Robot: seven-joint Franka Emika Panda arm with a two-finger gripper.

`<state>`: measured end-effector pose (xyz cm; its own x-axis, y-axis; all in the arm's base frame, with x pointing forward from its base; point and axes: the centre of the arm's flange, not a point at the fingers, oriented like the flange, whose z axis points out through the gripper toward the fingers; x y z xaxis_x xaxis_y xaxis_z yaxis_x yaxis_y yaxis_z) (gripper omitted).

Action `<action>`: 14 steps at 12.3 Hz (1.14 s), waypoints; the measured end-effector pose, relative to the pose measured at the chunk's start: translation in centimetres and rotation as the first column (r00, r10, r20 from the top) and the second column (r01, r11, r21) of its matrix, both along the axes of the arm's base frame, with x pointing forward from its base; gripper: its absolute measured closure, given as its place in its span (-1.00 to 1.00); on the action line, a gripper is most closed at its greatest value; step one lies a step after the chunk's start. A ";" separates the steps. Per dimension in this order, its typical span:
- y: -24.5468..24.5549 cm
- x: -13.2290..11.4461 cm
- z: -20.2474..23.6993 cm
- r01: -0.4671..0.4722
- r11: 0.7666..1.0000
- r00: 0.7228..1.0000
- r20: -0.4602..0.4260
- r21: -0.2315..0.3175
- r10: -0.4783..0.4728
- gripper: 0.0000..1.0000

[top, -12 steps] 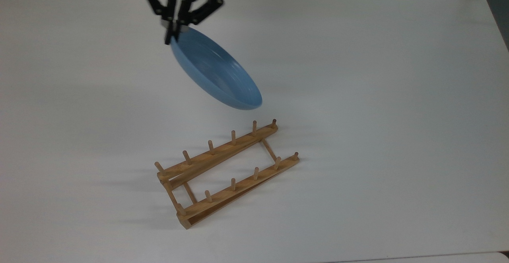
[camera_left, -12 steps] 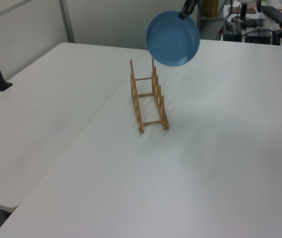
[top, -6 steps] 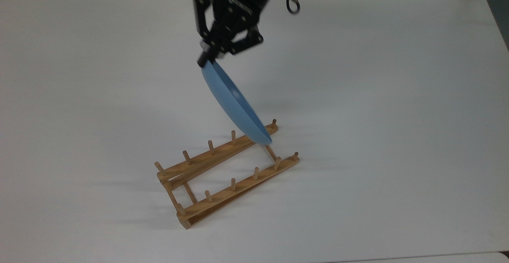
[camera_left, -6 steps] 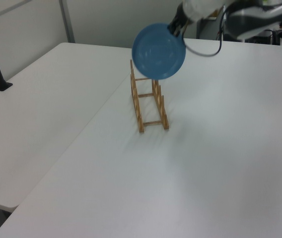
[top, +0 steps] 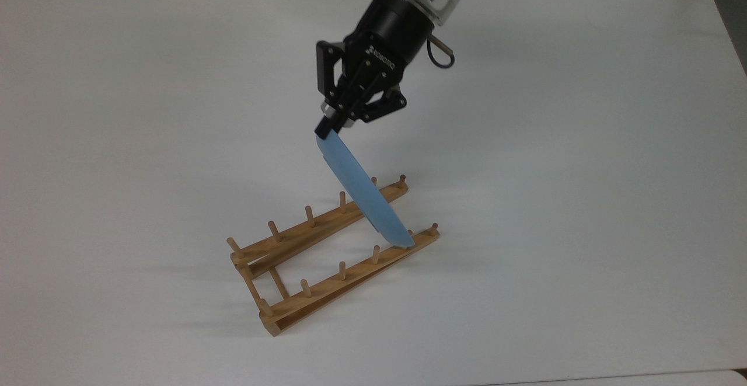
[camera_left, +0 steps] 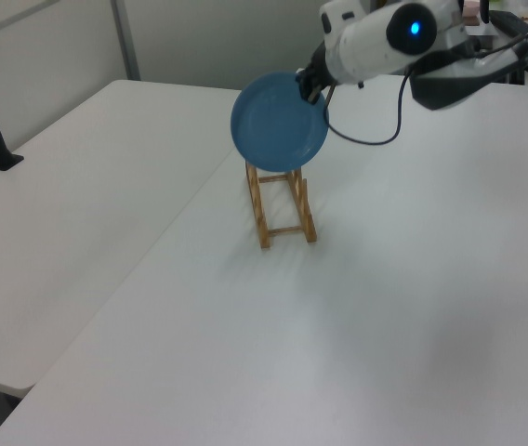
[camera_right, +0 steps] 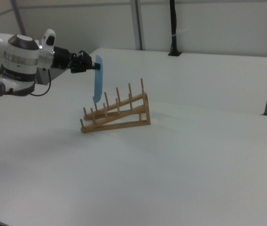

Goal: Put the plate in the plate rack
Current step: 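Carry the upright plate over the wooden rack's pegs, then lower the plate edge-first between the rack pegs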

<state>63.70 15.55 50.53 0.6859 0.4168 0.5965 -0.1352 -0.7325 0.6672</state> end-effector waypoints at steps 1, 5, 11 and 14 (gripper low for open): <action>0.5 0.1 -0.8 -0.005 1.000 1.000 0.011 -0.008 0.005 0.89; 2.0 0.6 -4.1 0.006 0.999 0.999 0.053 -0.046 -0.003 0.89; 2.9 0.8 -6.5 0.005 0.999 0.999 0.048 -0.052 -0.003 0.89; 2.9 0.9 -6.9 0.007 0.999 0.999 0.045 -0.049 -0.004 0.54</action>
<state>64.58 18.43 43.65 0.6610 0.4426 0.6060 -0.1700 -0.6983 0.6954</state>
